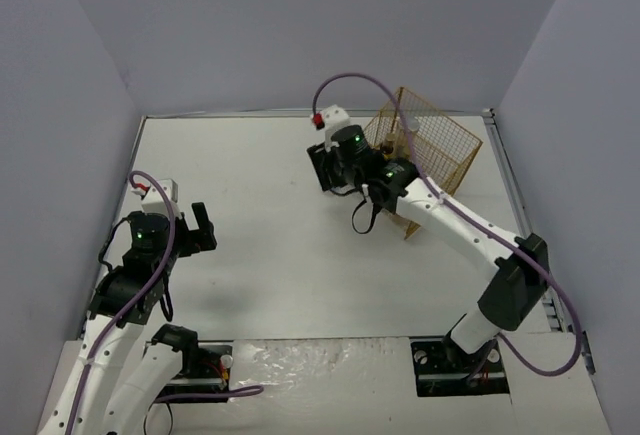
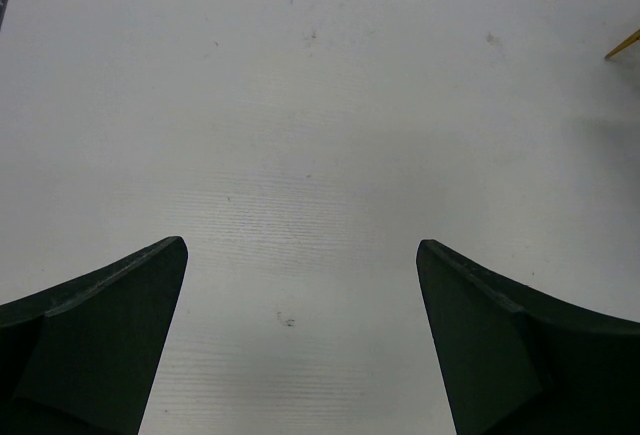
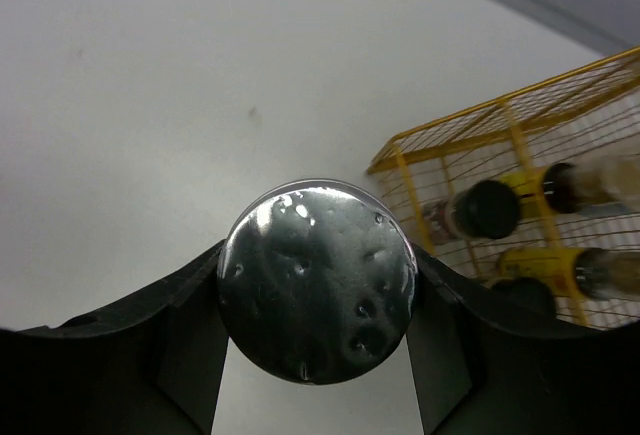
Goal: Organize the condiment bottles
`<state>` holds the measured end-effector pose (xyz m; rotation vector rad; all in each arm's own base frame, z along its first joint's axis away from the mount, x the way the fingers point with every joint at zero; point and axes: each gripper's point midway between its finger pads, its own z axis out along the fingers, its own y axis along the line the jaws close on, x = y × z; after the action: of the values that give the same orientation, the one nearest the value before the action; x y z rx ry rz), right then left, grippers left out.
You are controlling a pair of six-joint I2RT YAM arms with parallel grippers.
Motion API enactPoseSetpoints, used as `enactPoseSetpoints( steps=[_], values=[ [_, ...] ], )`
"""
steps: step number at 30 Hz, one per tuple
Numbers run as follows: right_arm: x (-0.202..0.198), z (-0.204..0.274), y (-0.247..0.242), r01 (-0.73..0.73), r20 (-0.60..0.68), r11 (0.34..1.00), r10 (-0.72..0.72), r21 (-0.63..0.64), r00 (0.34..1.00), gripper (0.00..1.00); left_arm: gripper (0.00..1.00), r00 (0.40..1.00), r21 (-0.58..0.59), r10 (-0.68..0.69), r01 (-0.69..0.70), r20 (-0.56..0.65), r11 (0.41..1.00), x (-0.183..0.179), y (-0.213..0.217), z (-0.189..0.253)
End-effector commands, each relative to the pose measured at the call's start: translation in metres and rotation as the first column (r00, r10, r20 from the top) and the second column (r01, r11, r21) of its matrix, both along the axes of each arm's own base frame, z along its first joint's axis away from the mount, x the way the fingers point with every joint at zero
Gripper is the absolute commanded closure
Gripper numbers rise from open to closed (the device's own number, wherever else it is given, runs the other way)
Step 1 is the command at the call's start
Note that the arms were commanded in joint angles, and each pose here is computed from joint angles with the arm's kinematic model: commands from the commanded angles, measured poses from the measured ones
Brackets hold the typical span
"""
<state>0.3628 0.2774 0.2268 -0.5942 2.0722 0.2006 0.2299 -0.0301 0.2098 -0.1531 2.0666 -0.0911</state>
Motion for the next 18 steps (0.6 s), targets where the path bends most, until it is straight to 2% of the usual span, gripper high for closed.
enactPoseSetpoints(
  steps=[1, 6, 10, 14, 18],
  values=[
    [0.036, 0.138, -0.092, 0.35, 0.253, 0.908, -0.403, 0.229, 0.88, 1.0, 0.03, 0.996, -0.038, 0.005, -0.002, 0.088, 0.999, 0.012, -0.003, 0.027],
    [0.056, 0.17, -0.159, 0.498, 0.249, 0.793, -0.592, 0.351, 0.767, 1.0, 0.03, 0.997, -0.04, -0.002, 0.005, 0.083, 0.999, 0.012, -0.004, 0.027],
    [0.073, 0.176, -0.205, 0.578, 0.222, 0.71, -0.688, 0.403, 0.691, 1.0, 0.03, 0.997, -0.04, -0.005, 0.008, 0.077, 0.999, 0.013, -0.004, 0.026],
    [0.088, 0.164, -0.229, 0.599, 0.167, 0.676, -0.711, 0.429, 0.683, 1.0, 0.03, 0.997, -0.039, -0.005, 0.008, 0.076, 0.999, 0.012, -0.004, 0.025],
    [0.092, 0.145, -0.246, 0.642, 0.14, 0.651, -0.738, 0.405, 0.66, 1.0, 0.03, 0.997, -0.035, -0.003, 0.006, 0.076, 0.999, 0.012, -0.003, 0.025]
  ],
)
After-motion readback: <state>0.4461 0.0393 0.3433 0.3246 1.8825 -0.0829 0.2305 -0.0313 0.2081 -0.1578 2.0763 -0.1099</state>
